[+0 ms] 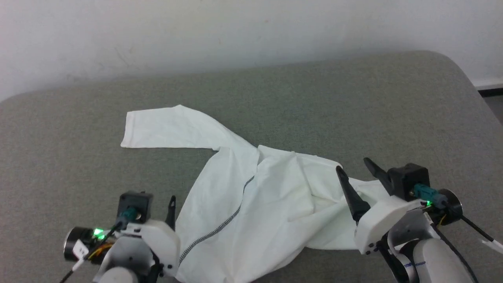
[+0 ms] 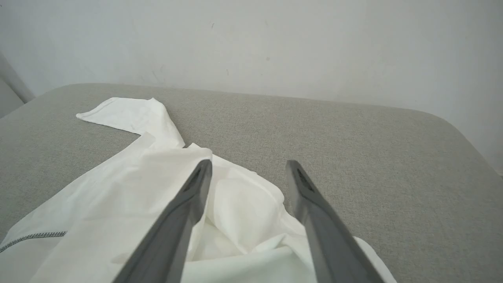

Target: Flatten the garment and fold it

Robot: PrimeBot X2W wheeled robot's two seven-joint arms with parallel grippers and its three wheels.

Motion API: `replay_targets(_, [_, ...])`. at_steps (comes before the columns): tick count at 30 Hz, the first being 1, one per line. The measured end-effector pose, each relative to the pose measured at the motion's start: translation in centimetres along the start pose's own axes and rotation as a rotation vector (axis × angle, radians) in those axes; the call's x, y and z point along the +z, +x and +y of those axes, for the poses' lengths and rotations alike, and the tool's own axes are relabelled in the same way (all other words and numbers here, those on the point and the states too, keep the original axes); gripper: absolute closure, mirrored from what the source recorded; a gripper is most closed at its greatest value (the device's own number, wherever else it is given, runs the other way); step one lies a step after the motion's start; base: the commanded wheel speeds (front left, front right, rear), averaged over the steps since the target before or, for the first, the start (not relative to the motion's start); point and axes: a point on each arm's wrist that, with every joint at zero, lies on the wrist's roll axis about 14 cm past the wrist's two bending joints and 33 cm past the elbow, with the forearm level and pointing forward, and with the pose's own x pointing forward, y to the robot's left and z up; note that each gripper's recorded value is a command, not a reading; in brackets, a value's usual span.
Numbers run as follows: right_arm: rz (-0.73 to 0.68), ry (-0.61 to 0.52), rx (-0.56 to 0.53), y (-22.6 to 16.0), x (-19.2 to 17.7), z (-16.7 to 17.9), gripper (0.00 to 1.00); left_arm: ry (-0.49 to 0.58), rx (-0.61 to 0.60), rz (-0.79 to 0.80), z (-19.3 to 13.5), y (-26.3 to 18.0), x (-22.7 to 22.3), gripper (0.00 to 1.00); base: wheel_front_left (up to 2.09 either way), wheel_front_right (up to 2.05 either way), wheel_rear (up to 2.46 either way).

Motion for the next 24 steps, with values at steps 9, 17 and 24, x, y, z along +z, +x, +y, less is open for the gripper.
replay_targets(9, [0.015,0.008,-0.029,0.4,-0.5,-1.0,0.00,0.115,-0.189,0.348,-4.4,4.5,-4.4,0.00,0.00,0.00,0.00])
replay_targets(17, [0.057,0.027,-0.077,0.4,-2.2,-2.6,0.00,0.162,-0.280,0.708,-5.7,5.1,-9.6,0.00,0.00,0.00,0.00])
replay_targets(24, [0.076,0.032,-0.106,-0.1,-3.0,-3.5,0.00,0.184,-0.305,0.658,-6.6,5.7,-8.7,1.00,0.00,0.00,0.00])
